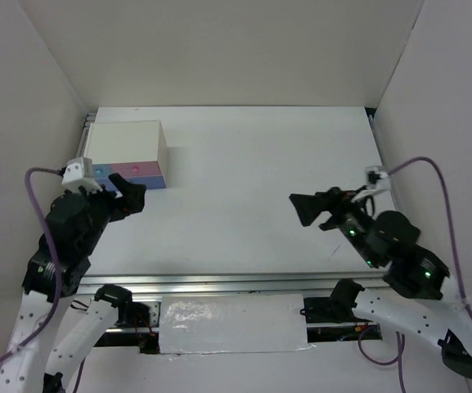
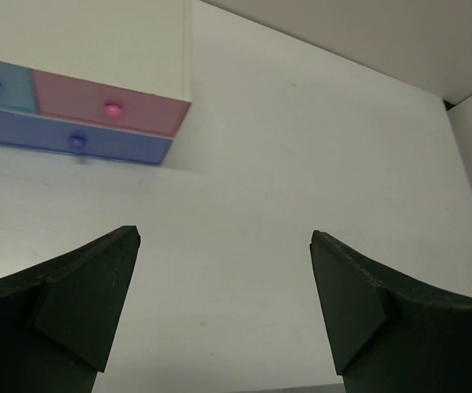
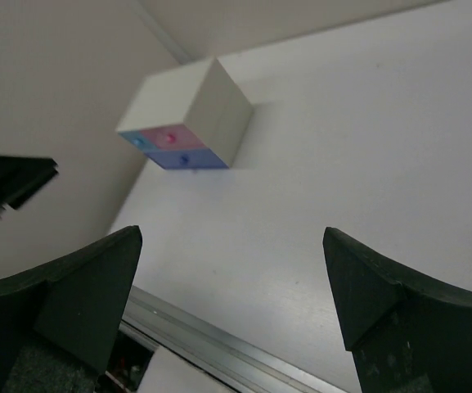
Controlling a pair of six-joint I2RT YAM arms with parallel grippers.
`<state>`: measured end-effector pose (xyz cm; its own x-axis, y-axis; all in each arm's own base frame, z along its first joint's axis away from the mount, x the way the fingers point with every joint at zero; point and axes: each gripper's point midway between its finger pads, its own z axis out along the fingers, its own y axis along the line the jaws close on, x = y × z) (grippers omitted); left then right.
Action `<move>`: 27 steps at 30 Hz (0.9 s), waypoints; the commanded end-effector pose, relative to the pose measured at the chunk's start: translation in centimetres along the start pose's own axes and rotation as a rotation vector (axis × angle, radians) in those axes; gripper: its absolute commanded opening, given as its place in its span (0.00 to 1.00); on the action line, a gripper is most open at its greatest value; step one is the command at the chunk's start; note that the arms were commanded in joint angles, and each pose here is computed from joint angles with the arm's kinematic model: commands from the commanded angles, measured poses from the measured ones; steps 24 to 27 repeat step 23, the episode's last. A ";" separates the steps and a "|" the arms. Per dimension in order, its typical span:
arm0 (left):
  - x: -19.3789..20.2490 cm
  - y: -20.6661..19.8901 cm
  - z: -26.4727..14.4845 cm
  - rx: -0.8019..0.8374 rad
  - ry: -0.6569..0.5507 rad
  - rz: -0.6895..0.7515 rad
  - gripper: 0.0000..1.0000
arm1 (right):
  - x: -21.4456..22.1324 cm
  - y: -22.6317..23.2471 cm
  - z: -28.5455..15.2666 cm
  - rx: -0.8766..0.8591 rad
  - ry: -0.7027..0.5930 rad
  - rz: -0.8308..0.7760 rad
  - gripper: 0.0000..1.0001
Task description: Organize the makeup
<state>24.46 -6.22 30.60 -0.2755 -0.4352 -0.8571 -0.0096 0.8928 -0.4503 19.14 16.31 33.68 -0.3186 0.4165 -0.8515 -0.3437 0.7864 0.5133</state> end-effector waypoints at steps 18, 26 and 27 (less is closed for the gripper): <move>1.2 5.4 -14.8 -0.045 -0.102 0.116 0.99 | -4.7 -6.2 -14.1 0.039 -0.037 -0.011 1.00; 2.3 5.3 -13.5 -0.044 -0.052 0.107 0.99 | -4.2 -6.5 -13.8 0.057 -0.016 -0.026 1.00; 2.3 5.3 -13.5 -0.044 -0.052 0.107 0.99 | -4.2 -6.5 -13.8 0.057 -0.016 -0.026 1.00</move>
